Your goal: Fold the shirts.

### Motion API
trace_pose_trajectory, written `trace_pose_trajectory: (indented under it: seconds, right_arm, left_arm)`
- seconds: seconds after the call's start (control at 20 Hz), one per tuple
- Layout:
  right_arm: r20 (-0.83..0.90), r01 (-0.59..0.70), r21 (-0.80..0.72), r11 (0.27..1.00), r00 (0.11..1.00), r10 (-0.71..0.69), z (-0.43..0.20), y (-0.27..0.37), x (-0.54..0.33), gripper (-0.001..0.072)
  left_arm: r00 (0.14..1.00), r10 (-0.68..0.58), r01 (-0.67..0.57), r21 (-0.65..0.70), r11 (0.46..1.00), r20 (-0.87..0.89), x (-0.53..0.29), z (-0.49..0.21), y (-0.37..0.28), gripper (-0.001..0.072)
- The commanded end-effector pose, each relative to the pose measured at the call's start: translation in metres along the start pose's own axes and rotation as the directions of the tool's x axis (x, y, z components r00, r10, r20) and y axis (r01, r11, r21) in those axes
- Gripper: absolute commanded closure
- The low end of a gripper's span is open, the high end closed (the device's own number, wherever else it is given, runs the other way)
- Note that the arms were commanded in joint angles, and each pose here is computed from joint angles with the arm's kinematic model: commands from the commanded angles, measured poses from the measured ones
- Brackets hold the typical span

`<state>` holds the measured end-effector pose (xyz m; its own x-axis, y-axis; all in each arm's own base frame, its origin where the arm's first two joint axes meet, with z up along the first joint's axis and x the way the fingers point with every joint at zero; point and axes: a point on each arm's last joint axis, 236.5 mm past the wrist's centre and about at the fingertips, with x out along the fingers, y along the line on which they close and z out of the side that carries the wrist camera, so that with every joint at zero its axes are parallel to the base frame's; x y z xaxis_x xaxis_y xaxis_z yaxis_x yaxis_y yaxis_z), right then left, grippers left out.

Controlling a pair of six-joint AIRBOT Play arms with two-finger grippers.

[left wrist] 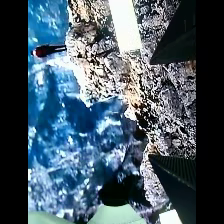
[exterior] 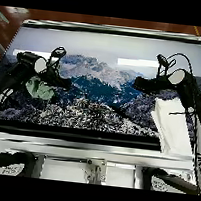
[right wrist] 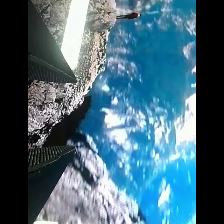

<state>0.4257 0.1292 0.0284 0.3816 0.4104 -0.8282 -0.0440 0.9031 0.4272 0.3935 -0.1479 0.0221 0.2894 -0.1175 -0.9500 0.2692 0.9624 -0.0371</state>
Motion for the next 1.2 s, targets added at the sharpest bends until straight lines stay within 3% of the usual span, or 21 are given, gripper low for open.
trace_pose_trajectory:
  seconds: [0.0,1.0,1.15]
  right_arm:
    - [0.0,0.0,-0.001,1.0,1.0,0.0,0.0,0.0,0.0,0.0187]
    - [0.002,-0.058,0.041,0.997,0.998,0.058,0.001,0.014,0.0,0.0187]
    - [-0.009,-0.059,0.04,0.997,0.998,0.059,-0.002,0.014,0.0,0.0188]
  left_arm:
    - [1.0,0.0,0.0,0.001,1.0,0.0,0.0,0.0,0.0,0.0077]
    - [1.0,0.008,-0.008,0.021,1.0,0.019,0.0,0.005,0.002,0.0076]
    - [0.98,0.142,-0.145,0.007,0.989,0.142,-0.007,0.038,0.054,-0.0009]
